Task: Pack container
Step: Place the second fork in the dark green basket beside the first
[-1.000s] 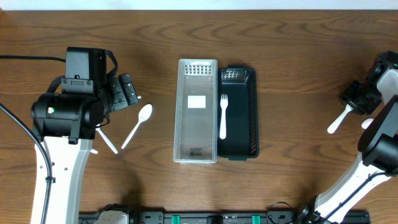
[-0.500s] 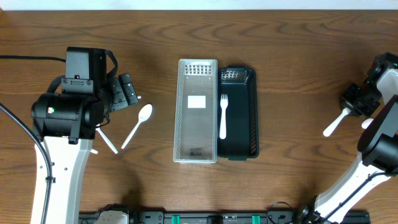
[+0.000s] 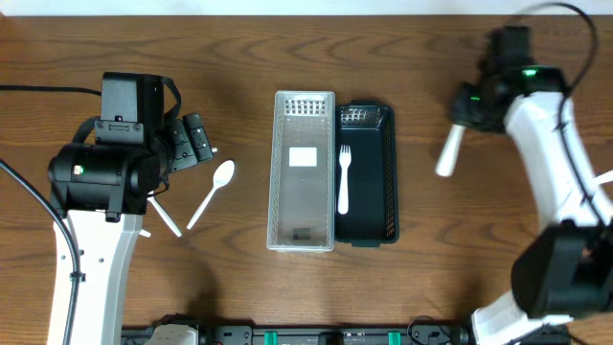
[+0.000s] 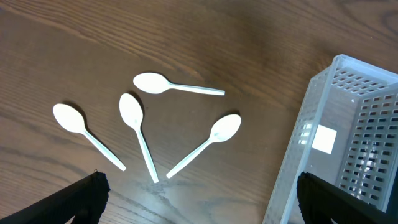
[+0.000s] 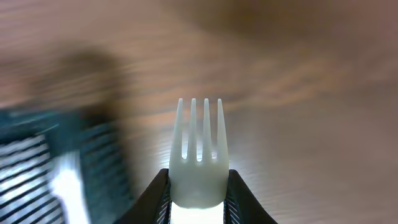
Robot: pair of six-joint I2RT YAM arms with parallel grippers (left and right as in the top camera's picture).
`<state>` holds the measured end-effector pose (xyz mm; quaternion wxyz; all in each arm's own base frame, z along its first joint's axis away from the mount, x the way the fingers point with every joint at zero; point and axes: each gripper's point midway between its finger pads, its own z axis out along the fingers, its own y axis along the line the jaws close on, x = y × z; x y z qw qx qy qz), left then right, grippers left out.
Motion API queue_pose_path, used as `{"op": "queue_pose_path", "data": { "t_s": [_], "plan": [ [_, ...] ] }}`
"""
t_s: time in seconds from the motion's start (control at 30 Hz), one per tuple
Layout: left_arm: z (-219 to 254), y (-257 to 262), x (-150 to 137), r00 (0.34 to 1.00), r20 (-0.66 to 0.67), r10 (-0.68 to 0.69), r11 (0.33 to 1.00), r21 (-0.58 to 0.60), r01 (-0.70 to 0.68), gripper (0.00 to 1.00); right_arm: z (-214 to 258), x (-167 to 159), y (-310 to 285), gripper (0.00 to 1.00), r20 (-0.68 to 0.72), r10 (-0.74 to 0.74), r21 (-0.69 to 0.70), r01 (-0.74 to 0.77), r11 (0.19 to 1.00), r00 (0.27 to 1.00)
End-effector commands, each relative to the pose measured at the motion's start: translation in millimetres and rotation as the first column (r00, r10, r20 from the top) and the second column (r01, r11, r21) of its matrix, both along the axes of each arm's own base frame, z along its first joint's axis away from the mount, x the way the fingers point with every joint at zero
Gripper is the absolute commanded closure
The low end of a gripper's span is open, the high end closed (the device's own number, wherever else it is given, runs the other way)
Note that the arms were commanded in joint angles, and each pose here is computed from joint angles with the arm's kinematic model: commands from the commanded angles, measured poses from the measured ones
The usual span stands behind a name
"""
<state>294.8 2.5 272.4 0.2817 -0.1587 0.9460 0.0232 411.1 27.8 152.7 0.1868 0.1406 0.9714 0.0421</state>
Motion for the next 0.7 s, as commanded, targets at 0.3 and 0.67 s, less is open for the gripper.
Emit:
{"op": "queue_pose_path", "data": {
  "t_s": [0.3, 0.67],
  "plan": [
    [1.2, 3.2, 2.1, 1.0, 0.0, 0.013, 1.0, 0.008, -0.013, 0.02, -40.9, -39.9, 158.1, 0.98, -0.106, 0.199, 0.045, -0.195, 0.98, 0.974],
    [-5.7, 3.4, 1.5, 1.0, -0.021, 0.014, 1.0, 0.011, -0.013, 0.02, -55.7, -32.7, 166.4, 0.28, -0.124, 0.204, 0.04, -0.201, 0.979, 0.971]
  ]
}}
